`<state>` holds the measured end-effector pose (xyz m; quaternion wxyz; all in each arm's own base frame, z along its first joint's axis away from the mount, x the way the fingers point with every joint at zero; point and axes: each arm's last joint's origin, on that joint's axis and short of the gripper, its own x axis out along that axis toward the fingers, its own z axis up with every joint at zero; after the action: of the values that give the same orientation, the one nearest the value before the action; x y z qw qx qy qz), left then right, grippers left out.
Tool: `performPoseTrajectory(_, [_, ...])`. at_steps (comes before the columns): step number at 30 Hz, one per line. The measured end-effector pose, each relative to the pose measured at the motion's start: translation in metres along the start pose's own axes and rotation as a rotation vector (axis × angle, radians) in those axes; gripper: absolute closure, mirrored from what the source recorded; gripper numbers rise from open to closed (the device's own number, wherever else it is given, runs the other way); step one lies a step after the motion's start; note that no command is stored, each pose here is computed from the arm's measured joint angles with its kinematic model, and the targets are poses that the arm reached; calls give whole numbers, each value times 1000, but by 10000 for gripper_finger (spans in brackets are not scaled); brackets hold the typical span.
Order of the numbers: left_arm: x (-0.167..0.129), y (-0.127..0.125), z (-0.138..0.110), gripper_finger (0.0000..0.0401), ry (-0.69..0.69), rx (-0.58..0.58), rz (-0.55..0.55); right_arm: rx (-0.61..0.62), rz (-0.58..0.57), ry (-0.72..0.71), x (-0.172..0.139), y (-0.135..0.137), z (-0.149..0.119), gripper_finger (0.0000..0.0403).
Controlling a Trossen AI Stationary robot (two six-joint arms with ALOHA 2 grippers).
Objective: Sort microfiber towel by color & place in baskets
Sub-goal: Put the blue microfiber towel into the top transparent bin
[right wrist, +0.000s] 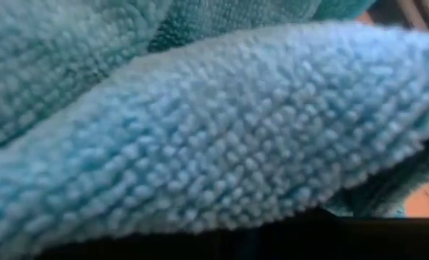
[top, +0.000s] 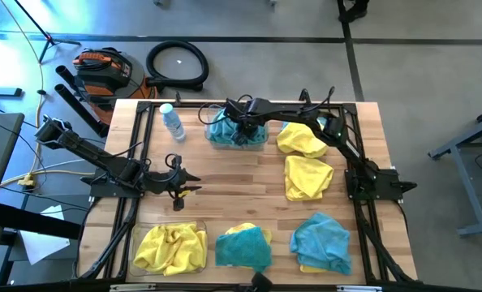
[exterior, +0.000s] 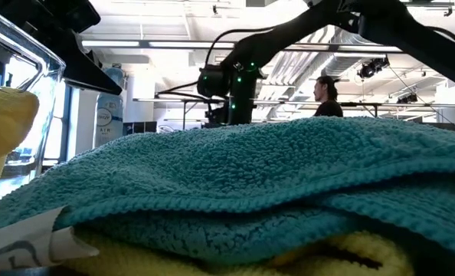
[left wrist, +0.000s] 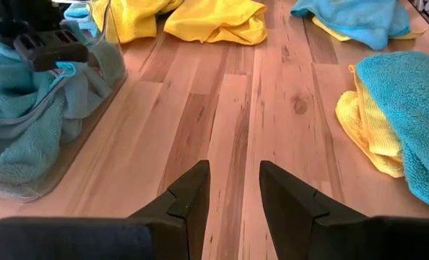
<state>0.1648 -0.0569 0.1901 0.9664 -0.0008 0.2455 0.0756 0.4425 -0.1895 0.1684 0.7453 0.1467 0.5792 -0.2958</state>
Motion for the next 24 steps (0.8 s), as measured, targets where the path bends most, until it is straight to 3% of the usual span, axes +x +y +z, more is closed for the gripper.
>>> performPoseTrajectory(9, [0,0,0,291,1,-17,-3,31,10,1,-9,-1,-1,311])
performPoseTrajectory(18, [0,0,0,291,1,-16,-3,111,52,-104,-84,-4,-1,293])
performPoseTrajectory(24, [0,0,0,291,1,-17,-2,62,45,-140,-124,9,-15,293])
